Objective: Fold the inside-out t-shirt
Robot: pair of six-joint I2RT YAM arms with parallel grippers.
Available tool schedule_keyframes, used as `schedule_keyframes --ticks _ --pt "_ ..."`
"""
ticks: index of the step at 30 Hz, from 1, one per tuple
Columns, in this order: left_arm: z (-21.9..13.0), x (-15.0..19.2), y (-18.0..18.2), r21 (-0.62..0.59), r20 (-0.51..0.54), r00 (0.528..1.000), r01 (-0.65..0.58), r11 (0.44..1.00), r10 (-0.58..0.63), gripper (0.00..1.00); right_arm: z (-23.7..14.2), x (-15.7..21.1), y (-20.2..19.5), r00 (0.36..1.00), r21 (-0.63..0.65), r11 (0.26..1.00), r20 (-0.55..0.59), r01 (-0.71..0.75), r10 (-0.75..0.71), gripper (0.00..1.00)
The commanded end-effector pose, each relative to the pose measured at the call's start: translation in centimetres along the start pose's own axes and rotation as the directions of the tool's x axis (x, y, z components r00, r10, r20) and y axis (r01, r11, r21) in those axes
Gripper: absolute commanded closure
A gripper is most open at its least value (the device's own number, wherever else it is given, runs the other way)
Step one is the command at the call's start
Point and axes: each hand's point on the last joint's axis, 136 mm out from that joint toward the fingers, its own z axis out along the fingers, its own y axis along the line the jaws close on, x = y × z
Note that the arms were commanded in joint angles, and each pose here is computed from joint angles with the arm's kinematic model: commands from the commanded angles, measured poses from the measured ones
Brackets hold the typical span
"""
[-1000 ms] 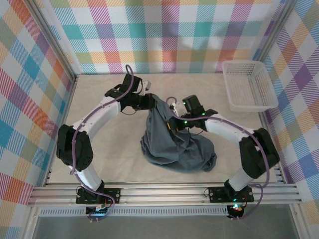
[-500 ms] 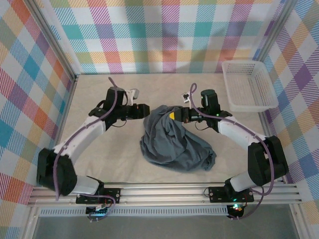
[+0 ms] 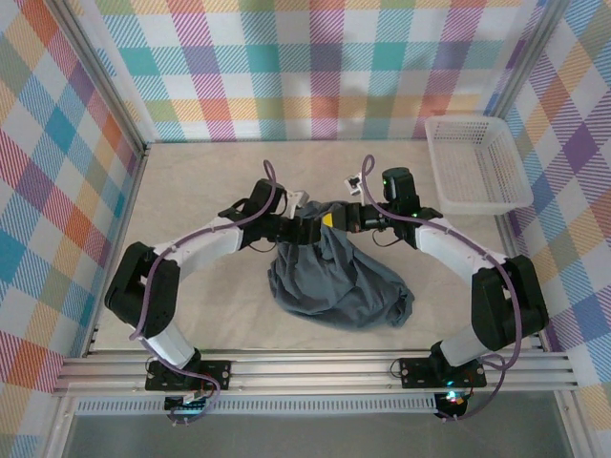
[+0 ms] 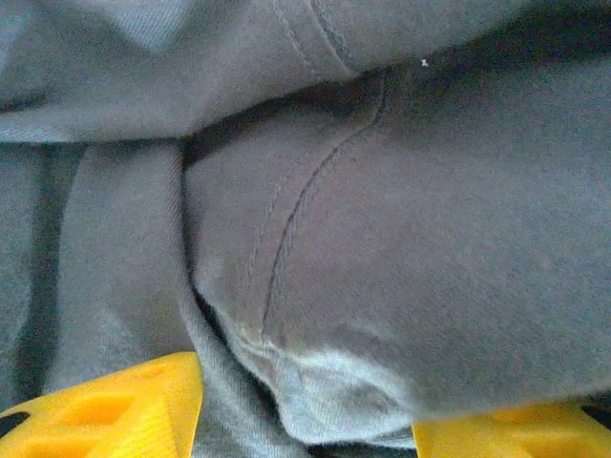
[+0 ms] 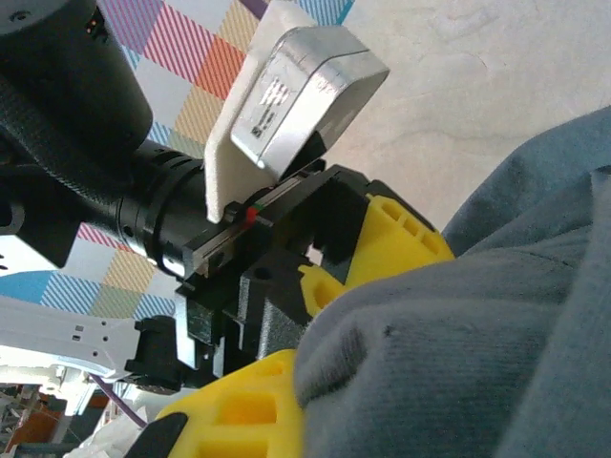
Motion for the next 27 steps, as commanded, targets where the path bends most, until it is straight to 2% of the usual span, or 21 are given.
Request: schedule_keyframes --ticks 1,2,4,6,8,11,12,14,16,17,19,21,24,27 --pt "-0.4 -3.1 -2.1 0.052 0.081 0.993 -0.085 0.995 0.08 0.47 -0.7 -0.8 2.0 0.999 -0.033 0.998 0.013 0.046 -0.046 1.0" --pt "-0.3 -3.2 -2.0 0.044 0.081 0.994 -0.08 0.996 0.076 0.54 -0.7 -0.8 2.0 0.999 -0.036 0.998 0.011 0.043 -0.043 1.0" --pt "-0.3 -3.6 -1.9 0.031 0.084 0.994 -0.073 0.997 0.07 0.79 -0.7 -0.9 1.9 0.999 -0.028 0.999 0.016 0.036 -0.035 1.0" --pt "-0.8 -4.0 -2.4 0.034 0.092 0.994 -0.071 0.997 0.067 1.0 -0.9 -1.2 0.8 0.999 0.035 0.999 0.03 0.015 -0.016 1.0" --pt "-2.2 -4.5 -3.6 0.053 0.106 0.993 -0.054 0.997 0.048 1.0 -1.7 -1.3 -2.0 0.998 0.168 0.985 0.053 -0.034 0.025 0.98" --pt "-5.2 -5.1 -7.0 0.13 0.106 0.994 0.001 0.991 -0.015 1.0 -4.3 -0.6 -9.4 0.987 0.413 0.897 0.091 -0.156 0.129 0.96" --pt "-6.1 -5.3 -8.1 0.163 0.099 0.994 0.031 0.986 -0.047 1.0 -5.0 0.0 -11.7 0.984 0.473 0.863 0.075 -0.176 0.159 0.96" --pt "-7.4 -5.5 -10.5 0.255 0.069 0.995 0.05 0.966 -0.07 1.0 -4.8 1.4 -14.4 0.975 0.507 0.841 -0.003 -0.19 0.223 0.97" --pt "-7.7 -4.7 -10.9 0.262 0.023 0.995 0.084 0.962 -0.093 1.0 -4.1 1.6 -13.9 0.966 0.465 0.86 -0.036 -0.212 0.258 0.95" --pt "-7.8 -4.4 -10.4 0.231 0.017 0.996 0.085 0.969 -0.091 1.0 -4.0 1.3 -13.0 0.967 0.432 0.875 -0.019 -0.22 0.253 0.9" --pt "-7.7 -3.6 -8.8 0.151 0.007 0.994 0.104 0.983 -0.106 1.0 -5.1 0.2 -11.0 0.977 0.418 0.884 0.063 -0.21 0.202 0.66" --pt "-7.7 -3.4 -8.5 0.146 0.003 0.991 0.129 0.981 -0.13 1.0 -7.1 -0.4 -9.5 0.979 0.464 0.865 0.16 -0.191 0.13 0.57" --pt "-7.8 -3.5 -9.1 0.184 0.003 0.986 0.165 0.969 -0.168 1.0 -9.6 -0.5 -6.7 0.964 0.528 0.841 0.263 -0.116 -0.032 0.61" --pt "-8.2 -4.1 -9.7 0.195 0.015 0.983 0.179 0.964 -0.185 1.0 -8.9 0.6 -3.3 0.95 0.546 0.838 0.25 0.021 -0.187 0.65"
